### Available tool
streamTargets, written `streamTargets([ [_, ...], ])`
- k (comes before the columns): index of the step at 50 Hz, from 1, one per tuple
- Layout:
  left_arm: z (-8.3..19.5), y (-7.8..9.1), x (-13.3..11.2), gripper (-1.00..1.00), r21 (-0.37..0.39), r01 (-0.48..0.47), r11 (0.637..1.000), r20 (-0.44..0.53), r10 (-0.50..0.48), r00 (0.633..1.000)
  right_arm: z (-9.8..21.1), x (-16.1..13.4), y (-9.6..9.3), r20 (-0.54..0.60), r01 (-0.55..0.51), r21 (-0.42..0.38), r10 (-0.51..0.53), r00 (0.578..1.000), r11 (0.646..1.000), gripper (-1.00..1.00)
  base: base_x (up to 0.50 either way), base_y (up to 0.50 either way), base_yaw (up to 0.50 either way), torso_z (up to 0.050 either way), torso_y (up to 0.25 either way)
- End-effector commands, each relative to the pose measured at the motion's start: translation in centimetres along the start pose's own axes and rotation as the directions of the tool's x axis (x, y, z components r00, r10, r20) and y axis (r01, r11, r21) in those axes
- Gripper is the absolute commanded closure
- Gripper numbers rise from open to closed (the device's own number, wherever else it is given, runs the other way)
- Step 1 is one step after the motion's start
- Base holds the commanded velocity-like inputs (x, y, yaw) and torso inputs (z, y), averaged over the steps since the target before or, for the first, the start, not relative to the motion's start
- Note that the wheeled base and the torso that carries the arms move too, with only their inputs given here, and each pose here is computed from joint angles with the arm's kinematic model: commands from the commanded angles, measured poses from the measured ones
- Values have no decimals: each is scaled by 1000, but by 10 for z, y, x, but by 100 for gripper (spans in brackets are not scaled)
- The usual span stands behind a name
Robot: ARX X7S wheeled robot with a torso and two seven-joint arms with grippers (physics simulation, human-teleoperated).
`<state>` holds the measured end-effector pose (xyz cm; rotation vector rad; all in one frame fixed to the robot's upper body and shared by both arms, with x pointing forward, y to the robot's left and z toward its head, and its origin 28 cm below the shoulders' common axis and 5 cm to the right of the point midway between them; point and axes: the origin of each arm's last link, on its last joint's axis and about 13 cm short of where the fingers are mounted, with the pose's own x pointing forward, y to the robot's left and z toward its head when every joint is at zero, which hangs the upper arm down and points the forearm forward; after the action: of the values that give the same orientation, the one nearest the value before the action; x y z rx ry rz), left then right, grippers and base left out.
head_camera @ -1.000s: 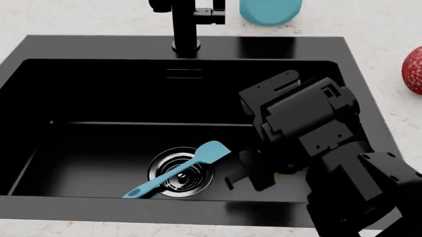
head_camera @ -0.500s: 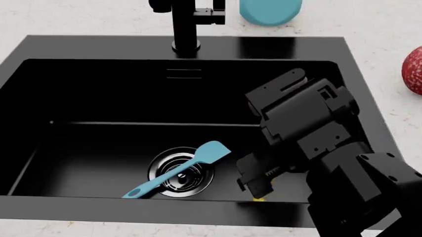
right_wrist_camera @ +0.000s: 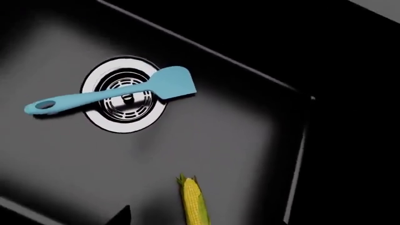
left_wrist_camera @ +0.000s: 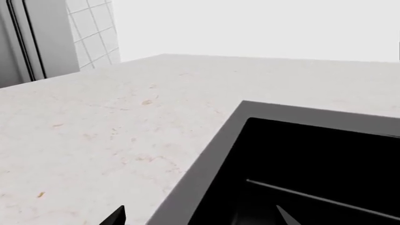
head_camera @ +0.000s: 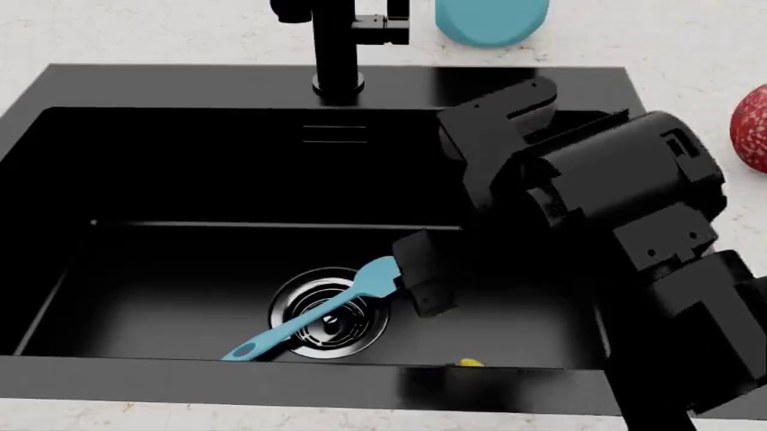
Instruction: Pick the corn from the counter and place it in the sink
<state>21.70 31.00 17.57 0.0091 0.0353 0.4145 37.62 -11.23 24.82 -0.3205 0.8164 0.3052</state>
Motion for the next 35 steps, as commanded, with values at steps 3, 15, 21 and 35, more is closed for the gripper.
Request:
streamTargets([
  [3, 4, -3, -1, -100, 4, 6, 1000, 5, -6, 1000, 10, -49, -2, 200, -27, 38, 19, 980, 999, -100, 0, 0, 0, 0, 0],
  [15, 5, -4, -1, -100, 3, 10, 1000, 6, -10, 1000, -24, -88, 4, 388, -64, 89, 24, 921, 994, -100, 0, 0, 0, 0, 0],
  [21, 7, -4, -1, -100, 4, 14, 1000, 9, -14, 1000, -46, -106, 5, 455, -57, 128, -8, 890, 990, -100, 0, 0, 0, 0, 0],
  [35, 6, 0, 0, -100, 4, 10, 1000, 16, -10, 1000, -87, -149, 14, 577, -18, 170, -85, 812, 985, -100, 0, 0, 0, 0, 0],
])
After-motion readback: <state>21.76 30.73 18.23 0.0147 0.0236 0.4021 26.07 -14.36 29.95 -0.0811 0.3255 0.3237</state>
